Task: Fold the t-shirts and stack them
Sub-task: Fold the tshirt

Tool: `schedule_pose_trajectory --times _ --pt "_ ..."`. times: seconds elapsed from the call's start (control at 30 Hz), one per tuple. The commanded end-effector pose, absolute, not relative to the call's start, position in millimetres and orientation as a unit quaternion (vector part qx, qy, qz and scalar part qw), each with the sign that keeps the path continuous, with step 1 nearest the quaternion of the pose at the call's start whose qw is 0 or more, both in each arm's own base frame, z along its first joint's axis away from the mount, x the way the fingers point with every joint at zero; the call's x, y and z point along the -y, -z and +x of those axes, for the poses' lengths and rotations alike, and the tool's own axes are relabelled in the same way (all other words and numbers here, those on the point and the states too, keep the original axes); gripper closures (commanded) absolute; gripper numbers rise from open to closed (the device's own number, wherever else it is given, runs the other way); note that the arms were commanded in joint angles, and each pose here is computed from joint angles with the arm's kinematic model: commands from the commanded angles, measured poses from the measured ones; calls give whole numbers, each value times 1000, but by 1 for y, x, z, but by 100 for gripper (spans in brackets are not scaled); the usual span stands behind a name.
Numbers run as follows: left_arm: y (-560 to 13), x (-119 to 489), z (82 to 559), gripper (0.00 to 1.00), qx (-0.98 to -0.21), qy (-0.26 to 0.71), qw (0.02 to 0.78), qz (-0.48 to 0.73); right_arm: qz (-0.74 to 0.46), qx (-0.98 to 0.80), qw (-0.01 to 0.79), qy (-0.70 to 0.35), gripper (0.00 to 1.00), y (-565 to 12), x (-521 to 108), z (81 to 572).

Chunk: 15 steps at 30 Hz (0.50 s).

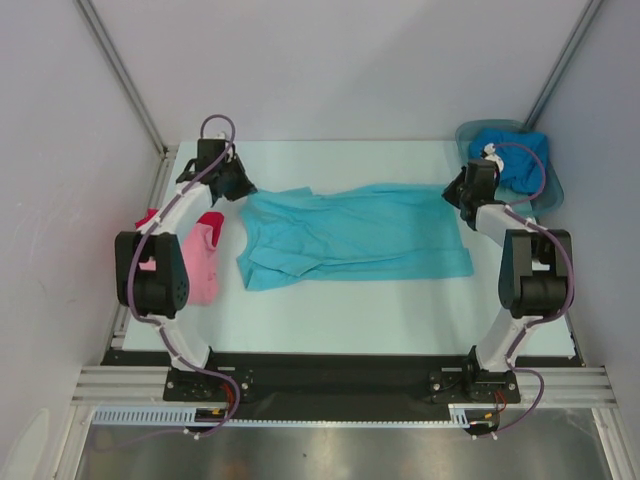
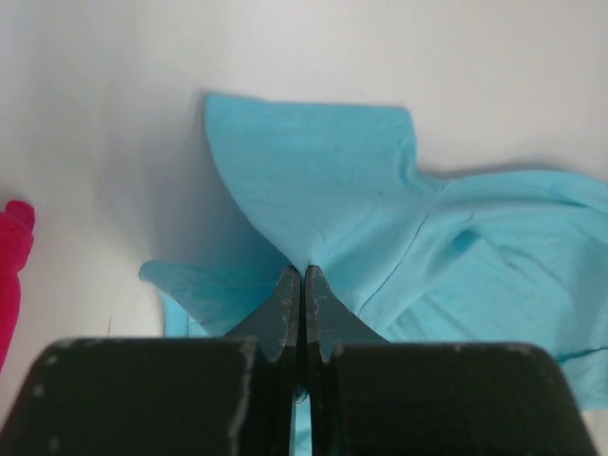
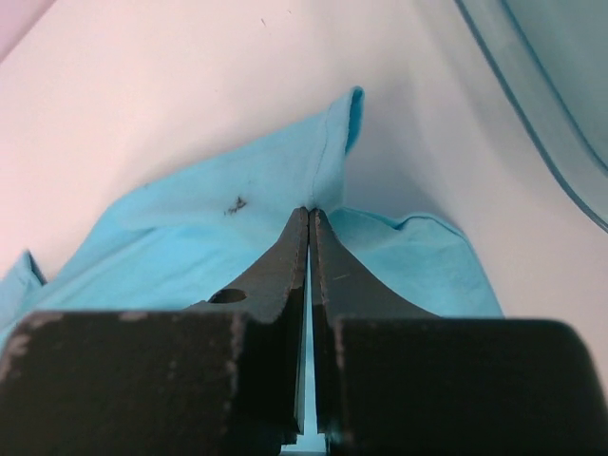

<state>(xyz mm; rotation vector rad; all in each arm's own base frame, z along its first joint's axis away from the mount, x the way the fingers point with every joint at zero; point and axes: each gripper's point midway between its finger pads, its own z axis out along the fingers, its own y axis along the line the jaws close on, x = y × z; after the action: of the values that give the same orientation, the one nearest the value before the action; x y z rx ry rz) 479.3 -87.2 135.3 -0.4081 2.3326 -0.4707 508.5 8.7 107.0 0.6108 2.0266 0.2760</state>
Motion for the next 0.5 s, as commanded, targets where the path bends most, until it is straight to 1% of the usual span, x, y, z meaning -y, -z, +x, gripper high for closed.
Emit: schedule_pose_trajectory --times 0.0,0.07,0.33,0.47 --pt "-176 79 475 99 -880 183 406 -164 276 -796 526 -115 100 -144 6 505" --pt "-184 77 468 99 -879 182 410 -163 287 -798 519 -108 100 -137 11 497" --pt "-179 68 437 100 -880 173 405 -177 359 -784 501 -70 100 -121 56 464" --pt "-175 62 422 100 -881 166 403 -184 392 -776 489 -68 100 -110 69 450"
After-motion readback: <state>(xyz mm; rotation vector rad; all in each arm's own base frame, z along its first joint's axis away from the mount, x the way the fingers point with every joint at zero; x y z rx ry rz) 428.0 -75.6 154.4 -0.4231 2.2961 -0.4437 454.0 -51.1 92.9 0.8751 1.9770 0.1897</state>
